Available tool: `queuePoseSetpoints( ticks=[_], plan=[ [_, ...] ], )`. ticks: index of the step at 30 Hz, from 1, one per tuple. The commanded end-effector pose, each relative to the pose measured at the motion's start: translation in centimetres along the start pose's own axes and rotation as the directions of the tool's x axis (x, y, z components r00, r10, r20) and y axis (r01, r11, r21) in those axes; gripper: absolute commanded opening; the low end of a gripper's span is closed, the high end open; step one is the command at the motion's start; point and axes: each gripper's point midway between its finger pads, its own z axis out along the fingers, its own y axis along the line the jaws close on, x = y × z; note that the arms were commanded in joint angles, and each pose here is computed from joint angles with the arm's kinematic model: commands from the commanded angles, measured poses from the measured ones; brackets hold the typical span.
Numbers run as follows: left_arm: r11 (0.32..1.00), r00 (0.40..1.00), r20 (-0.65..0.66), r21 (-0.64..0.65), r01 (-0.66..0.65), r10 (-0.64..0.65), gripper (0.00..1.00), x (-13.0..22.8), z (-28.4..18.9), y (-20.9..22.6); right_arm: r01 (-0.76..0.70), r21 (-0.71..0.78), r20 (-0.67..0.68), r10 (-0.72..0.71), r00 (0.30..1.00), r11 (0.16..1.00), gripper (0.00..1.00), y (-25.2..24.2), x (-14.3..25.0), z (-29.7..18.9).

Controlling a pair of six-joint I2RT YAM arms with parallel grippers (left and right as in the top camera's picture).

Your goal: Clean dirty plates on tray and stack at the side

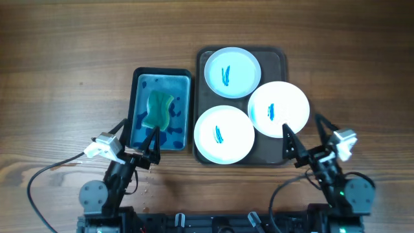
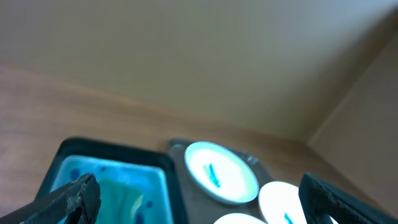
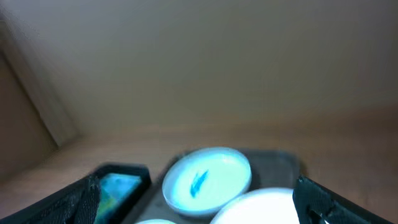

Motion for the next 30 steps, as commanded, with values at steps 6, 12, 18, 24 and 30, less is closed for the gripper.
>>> queuePoseSetpoints(
  ticks=[6, 12, 18, 24, 30],
  plan=[
    [0.994, 0.96, -0.266, -0.086, 0.064, -0.085, 1.0, -4.2, 0.5, -2.8, -0.028, 0.027, -0.252, 0.034, 0.967, 0.999, 1.0, 1.8, -6.5, 1.9],
    [0.966, 0.809, -0.545, -0.232, 0.11, -0.223, 1.0, -3.8, 2.3, -2.2, -0.146, 0.051, -0.48, 0.152, 0.864, 0.988, 1.0, 1.7, -6.3, 5.3],
    [0.915, 0.669, -0.632, -0.343, 0.212, -0.392, 1.0, -3.0, 3.8, -1.9, -0.345, -0.005, -0.613, 0.27, 0.742, 0.938, 1.0, 3.2, -3.7, 7.2],
    [0.876, 0.569, -0.671, -0.42, 0.236, -0.475, 1.0, -0.5, 3.9, -0.9, -0.401, 0.099, -0.664, 0.361, 0.655, 0.911, 1.0, 1.7, -1.0, 8.4],
    [0.835, 0.499, -0.709, -0.547, 0.057, -0.499, 0.96, 2.6, 2.5, 1.8, -0.379, 0.096, -0.757, 0.314, 0.573, 0.921, 1.0, 2.1, 2.1, 7.5]
  ],
)
